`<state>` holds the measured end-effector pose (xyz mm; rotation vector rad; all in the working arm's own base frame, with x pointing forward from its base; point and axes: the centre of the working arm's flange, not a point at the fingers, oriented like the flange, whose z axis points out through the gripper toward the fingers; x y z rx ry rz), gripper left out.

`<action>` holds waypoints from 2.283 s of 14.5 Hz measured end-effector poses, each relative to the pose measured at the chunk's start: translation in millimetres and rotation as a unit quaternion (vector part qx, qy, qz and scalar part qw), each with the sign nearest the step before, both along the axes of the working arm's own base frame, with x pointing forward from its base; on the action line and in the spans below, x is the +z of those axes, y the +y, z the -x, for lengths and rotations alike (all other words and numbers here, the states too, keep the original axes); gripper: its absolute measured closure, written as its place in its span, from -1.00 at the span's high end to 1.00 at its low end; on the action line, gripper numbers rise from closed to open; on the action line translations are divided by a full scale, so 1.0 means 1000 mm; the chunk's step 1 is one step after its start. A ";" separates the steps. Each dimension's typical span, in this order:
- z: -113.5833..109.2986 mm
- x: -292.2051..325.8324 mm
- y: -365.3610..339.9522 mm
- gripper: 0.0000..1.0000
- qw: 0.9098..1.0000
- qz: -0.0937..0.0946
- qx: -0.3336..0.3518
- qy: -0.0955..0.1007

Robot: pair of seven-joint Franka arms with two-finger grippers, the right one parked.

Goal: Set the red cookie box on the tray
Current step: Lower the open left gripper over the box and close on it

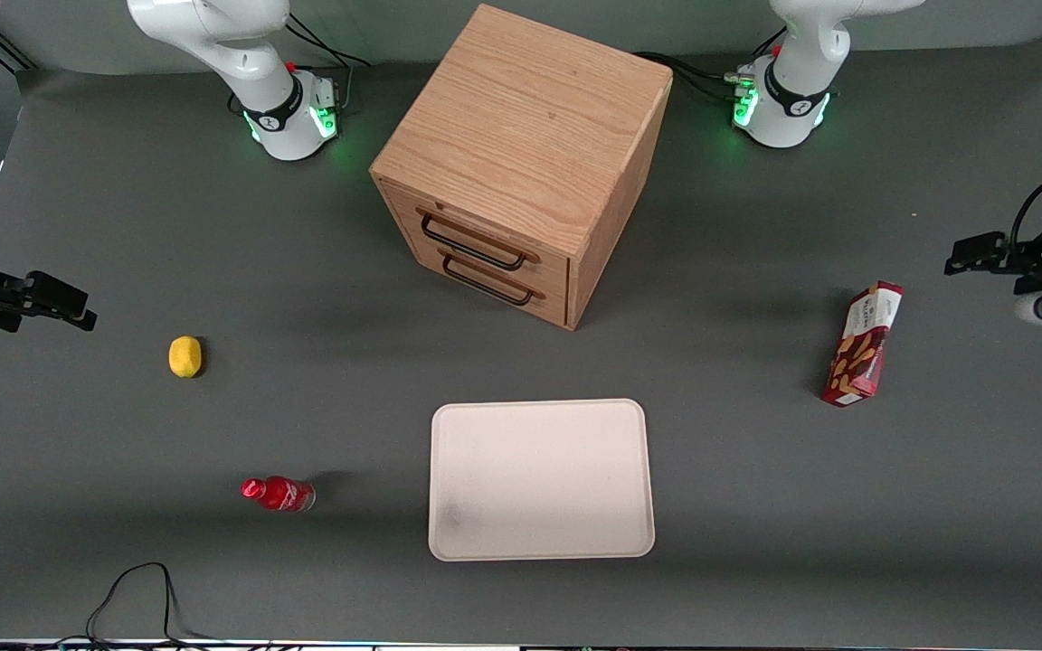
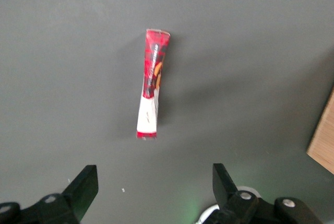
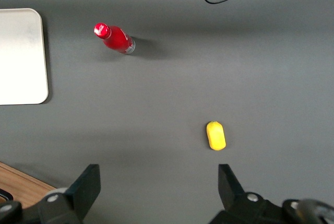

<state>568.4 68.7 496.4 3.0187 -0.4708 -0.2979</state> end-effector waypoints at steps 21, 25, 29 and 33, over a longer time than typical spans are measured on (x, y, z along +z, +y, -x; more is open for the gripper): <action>0.001 -0.263 0.013 0.96 0.994 0.026 -0.065 -0.084; 0.001 -0.265 0.012 0.94 0.994 0.029 -0.062 -0.083; 0.001 -0.265 0.012 0.44 0.994 0.030 -0.061 -0.084; 0.001 -0.265 0.010 -0.43 0.994 0.031 -0.061 -0.084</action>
